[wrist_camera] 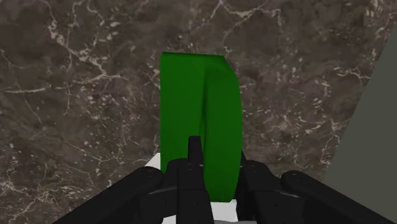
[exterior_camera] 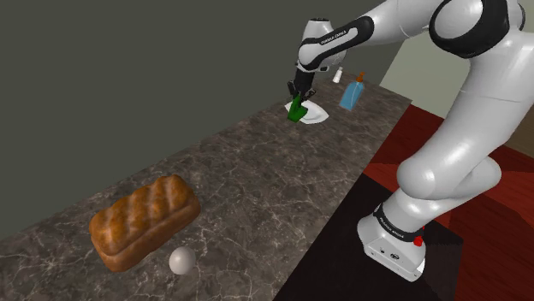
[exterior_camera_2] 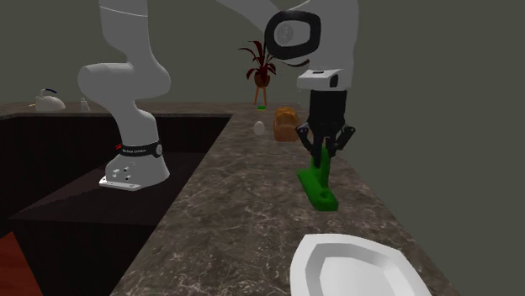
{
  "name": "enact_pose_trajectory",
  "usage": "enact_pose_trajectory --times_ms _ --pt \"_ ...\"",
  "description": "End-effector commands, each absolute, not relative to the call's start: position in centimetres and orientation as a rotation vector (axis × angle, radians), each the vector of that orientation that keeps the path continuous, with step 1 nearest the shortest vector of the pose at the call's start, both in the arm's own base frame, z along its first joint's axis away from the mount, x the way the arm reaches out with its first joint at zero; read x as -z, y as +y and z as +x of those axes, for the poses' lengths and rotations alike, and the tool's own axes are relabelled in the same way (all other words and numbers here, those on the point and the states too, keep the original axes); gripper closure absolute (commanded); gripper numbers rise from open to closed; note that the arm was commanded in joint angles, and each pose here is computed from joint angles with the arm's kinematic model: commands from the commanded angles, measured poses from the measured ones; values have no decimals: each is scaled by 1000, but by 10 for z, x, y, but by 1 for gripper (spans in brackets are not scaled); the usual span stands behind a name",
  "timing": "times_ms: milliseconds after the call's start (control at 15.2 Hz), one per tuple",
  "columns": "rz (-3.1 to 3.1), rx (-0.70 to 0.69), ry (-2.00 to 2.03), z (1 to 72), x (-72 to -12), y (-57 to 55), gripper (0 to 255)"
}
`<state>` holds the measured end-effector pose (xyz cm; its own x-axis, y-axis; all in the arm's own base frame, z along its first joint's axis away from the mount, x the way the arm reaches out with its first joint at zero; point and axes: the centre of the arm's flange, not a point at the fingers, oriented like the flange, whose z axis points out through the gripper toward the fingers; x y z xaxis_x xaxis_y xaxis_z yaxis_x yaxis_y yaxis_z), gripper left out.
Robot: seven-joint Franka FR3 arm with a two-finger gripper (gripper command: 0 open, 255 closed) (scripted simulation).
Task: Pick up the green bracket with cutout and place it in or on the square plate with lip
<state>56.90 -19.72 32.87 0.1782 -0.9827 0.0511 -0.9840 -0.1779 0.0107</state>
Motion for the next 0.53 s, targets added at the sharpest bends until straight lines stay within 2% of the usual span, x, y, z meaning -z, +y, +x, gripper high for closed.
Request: enact_pose_trajectory --times_ms 0,462 --pt "2380 -51 -1986 575 -329 -224 255" --pt "2380 -51 -1986 599 -332 -313 255"
